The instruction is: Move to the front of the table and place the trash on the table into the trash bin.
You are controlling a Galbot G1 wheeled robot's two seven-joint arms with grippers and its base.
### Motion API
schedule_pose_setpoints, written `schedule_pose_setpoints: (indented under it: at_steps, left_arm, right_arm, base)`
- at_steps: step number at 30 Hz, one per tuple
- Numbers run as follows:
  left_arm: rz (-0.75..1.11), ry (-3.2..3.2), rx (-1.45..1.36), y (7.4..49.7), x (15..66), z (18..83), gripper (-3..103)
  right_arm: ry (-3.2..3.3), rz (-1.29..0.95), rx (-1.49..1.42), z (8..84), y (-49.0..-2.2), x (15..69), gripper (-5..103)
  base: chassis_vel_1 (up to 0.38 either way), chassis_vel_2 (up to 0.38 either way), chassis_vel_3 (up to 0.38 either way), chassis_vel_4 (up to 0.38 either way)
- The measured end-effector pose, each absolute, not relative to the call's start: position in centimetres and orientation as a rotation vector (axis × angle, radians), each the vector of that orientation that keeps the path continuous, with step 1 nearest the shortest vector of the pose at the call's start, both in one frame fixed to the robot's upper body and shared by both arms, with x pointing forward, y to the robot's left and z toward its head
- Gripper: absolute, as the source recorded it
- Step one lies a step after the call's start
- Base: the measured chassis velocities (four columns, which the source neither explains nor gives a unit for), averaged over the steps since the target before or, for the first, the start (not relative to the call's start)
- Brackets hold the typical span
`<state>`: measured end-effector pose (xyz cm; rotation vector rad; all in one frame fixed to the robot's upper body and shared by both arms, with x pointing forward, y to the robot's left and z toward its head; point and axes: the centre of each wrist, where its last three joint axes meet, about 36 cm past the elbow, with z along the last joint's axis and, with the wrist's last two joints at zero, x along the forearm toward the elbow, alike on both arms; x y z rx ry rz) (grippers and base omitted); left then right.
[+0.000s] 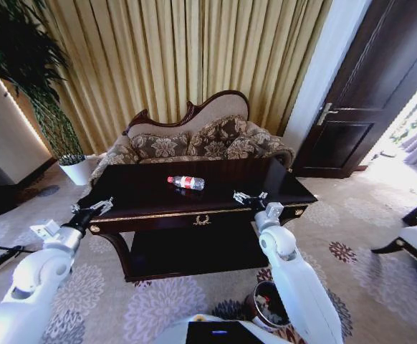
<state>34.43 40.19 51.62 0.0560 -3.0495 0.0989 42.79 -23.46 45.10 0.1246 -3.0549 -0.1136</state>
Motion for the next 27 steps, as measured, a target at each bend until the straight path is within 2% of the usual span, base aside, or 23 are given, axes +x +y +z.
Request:
schedule_pose_setpoints:
  at_steps: [7, 21, 27]
  left_arm:
    - [0.085, -3.213, 0.089, 40.1, 35.2, 50.2, 100]
    - [0.039, -3.135, 0.233, 39.8, 34.5, 50.5, 100]
    - [-0.055, -3.075, 0.329, 40.7, 34.1, 51.8, 100]
  right_arm:
    - [-3.051, -0.122, 0.129, 44.8, -23.3, 42.9, 100]
    - [-3.042, -0.127, 0.168, 44.5, -23.0, 43.0, 100]
    - [-3.044, -0.138, 0.175, 44.5, -22.5, 43.6, 100]
  base:
    - [0.000, 0.000, 0.000, 0.000]
    - [0.000, 0.000, 0.000, 0.000]
    - [0.000, 0.000, 0.000, 0.000]
